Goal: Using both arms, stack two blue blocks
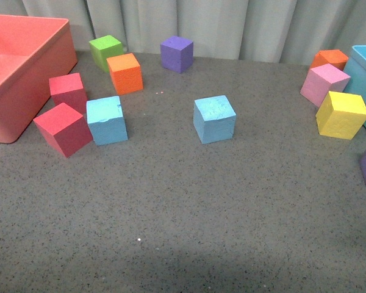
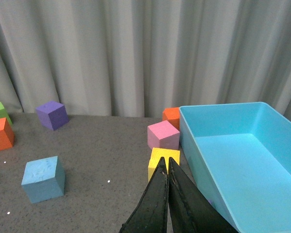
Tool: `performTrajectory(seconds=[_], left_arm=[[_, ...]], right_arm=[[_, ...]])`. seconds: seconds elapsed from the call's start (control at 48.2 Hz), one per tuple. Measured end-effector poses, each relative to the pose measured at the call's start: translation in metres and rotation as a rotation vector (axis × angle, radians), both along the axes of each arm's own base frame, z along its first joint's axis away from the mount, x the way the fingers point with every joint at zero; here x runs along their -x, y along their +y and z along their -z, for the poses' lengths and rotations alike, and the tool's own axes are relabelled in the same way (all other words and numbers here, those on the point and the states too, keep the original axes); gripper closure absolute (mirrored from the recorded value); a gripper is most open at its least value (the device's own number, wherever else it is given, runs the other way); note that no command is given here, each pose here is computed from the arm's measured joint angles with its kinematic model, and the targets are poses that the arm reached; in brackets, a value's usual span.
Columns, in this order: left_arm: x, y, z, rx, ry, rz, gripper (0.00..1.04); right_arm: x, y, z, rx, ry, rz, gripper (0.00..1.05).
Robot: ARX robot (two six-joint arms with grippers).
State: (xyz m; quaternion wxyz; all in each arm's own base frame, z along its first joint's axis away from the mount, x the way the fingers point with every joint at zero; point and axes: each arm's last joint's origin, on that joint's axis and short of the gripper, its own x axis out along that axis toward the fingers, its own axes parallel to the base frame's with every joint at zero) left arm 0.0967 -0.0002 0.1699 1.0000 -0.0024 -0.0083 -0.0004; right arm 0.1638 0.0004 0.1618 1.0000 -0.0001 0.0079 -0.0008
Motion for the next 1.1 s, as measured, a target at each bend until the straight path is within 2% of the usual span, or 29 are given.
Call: performTrajectory(seconds=[1.1], left_arm=[[0.0,0.0,0.0,0.0,0.0,0.0,0.07]], right_arm=[[0.047,0.0,-0.006,0.0,-0.021,-0.002,1.04]])
